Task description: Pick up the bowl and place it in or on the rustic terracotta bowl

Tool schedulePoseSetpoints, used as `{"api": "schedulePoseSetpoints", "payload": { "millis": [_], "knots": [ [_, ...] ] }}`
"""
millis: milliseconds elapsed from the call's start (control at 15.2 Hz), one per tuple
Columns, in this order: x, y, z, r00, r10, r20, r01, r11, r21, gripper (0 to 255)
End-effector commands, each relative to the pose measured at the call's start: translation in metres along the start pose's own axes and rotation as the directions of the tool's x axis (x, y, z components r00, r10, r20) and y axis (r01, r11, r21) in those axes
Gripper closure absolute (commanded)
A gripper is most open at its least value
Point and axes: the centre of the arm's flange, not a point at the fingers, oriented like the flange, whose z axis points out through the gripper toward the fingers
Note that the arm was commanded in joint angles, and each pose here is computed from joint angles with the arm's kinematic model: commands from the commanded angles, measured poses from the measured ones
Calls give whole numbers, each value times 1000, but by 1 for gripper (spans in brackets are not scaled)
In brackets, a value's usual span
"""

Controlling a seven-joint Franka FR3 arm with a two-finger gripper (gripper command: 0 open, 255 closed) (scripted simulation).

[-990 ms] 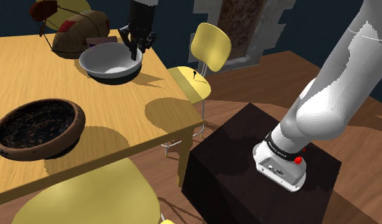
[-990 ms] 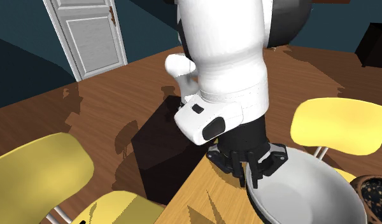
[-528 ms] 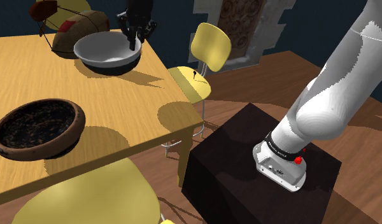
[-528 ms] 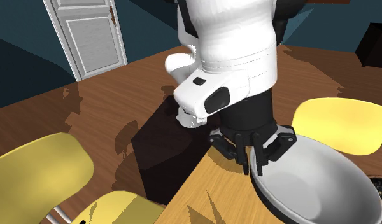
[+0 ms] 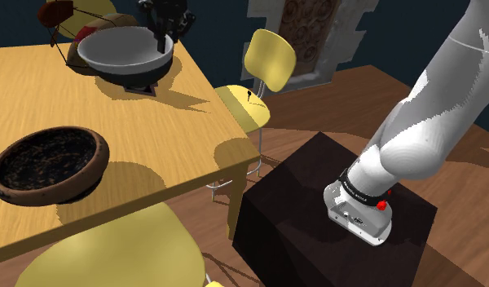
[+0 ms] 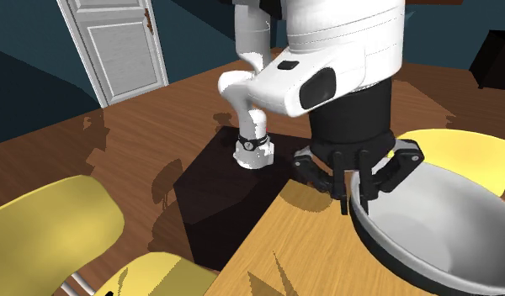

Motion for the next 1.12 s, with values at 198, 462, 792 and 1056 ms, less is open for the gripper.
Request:
{"api": "schedulePoseSetpoints", "payload": {
  "millis": [198,462,792,1056],
  "knots": [
    [-14,-58,12,1000,1,0,-1,1000,1,255],
    [-26,-108,23,1000,1,0,-1,1000,1,255],
    [-41,-171,36,1000,1,0,-1,1000,1,255],
    [-53,-221,47,1000,1,0,-1,1000,1,255]
  ]
}}
